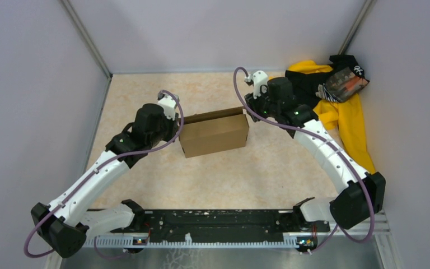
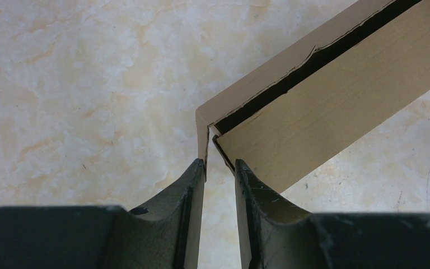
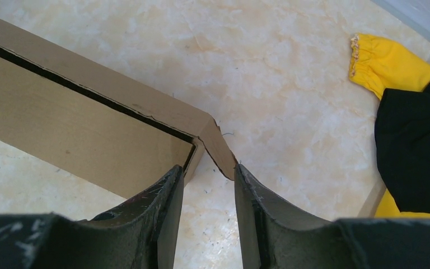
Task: Fold the paper box
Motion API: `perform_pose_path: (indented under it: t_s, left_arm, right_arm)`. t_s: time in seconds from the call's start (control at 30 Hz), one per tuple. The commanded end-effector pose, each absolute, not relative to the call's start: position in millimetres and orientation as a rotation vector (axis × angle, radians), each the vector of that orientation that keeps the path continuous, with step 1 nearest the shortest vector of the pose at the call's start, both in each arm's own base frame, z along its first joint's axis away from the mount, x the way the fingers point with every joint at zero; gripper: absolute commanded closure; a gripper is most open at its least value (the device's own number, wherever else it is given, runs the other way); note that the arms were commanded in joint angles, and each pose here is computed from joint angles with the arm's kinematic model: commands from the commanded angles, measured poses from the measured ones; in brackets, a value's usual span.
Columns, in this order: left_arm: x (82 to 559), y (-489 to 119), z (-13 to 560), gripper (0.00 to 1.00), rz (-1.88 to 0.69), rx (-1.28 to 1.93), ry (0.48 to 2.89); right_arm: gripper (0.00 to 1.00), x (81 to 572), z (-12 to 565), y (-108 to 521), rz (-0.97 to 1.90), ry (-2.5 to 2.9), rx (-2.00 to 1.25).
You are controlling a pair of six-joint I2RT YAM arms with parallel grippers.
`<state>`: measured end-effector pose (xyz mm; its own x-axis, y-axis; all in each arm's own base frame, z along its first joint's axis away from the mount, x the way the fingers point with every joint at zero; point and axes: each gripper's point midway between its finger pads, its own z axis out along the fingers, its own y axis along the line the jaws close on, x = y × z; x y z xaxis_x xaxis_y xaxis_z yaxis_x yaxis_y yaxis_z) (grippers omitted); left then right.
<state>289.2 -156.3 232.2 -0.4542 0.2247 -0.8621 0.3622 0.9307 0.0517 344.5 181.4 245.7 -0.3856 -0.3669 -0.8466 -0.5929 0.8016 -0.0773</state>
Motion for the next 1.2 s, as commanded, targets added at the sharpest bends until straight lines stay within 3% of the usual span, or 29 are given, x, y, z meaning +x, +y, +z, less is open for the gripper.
perform_pose_path:
  t_s: [0.0, 0.4, 0.9, 1.17]
  left_arm:
    - [294.0, -160.0, 242.8, 0.67, -0.191, 0.426, 2.028]
    - [292.8, -163.1, 243.5, 0.68, -0.214, 0.433, 2.028]
    - [294.2, -164.2, 242.7, 0.74, -0.219, 0.429, 2.038]
    - [293.6, -173.0, 240.3, 0.78, -0.262, 0.436, 2.073]
  right_arm:
    - [0.61, 359.7, 266.8, 188.0, 0.300, 1.938, -0.713]
    - [0.65, 368.9, 267.2, 190.4, 0.296, 1.925, -0.704]
    - [0.89, 369.0, 268.7, 188.3, 0.286, 1.927, -0.699]
    - [0.95, 365.2, 271.0, 187.3, 0.295, 1.941, -0.691]
